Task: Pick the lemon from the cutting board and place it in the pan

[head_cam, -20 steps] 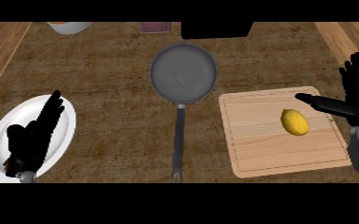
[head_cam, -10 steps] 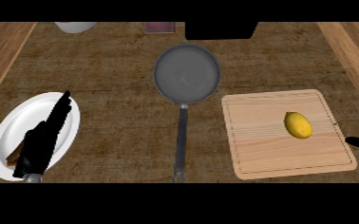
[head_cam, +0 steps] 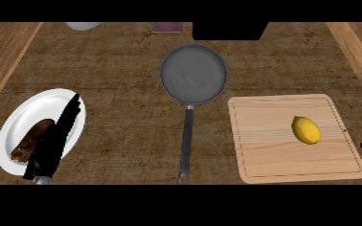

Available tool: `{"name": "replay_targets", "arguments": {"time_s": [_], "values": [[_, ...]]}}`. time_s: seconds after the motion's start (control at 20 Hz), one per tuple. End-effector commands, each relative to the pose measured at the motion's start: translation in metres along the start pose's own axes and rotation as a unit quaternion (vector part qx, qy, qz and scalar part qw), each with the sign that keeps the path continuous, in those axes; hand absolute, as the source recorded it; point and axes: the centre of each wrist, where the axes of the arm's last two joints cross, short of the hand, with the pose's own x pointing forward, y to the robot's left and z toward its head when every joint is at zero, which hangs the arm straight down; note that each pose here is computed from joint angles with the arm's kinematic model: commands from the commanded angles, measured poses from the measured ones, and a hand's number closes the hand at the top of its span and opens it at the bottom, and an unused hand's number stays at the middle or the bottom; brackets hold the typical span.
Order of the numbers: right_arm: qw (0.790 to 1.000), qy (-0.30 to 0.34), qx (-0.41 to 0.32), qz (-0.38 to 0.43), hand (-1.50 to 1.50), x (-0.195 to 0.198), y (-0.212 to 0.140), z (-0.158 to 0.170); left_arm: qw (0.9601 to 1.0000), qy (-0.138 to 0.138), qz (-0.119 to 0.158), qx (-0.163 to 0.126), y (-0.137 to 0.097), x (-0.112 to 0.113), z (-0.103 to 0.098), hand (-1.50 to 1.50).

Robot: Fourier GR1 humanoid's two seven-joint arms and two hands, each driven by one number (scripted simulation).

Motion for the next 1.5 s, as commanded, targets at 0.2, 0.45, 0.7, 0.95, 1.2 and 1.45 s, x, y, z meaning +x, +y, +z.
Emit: {"name": "replay_targets", "arguments": {"time_s": [0.2, 0.45, 0.7, 0.95, 1.2, 1.45], "values": [[0.996, 0.044, 0.061, 0.054, -1.5, 0.054, 0.014, -0.024, 0.9999, -0.001, -0.005, -0.009, -0.005, 0.002, 0.0, 0.0], [0.989, 0.071, 0.106, 0.069, -1.5, 0.088, 0.025, -0.034, 1.0, 0.004, -0.003, -0.002, 0.001, 0.005, 0.008, 0.0], [0.976, 0.098, 0.137, 0.142, -1.5, 0.107, 0.047, -0.034, 1.0, 0.003, -0.001, -0.008, 0.005, 0.012, -0.01, 0.0], [0.957, 0.138, 0.181, 0.18, -1.5, 0.105, 0.061, -0.057, 0.9999, 0.0, -0.01, -0.004, -0.003, 0.023, -0.012, 0.0], [0.951, 0.154, 0.194, 0.186, -1.5, 0.113, 0.086, -0.06, 0.9999, 0.007, -0.006, -0.006, 0.001, 0.024, -0.009, 0.0], [0.944, 0.161, 0.207, 0.201, -1.5, 0.079, 0.081, -0.07, 0.9998, -0.006, -0.017, -0.009, -0.016, 0.01, 0.0, 0.0]]}}
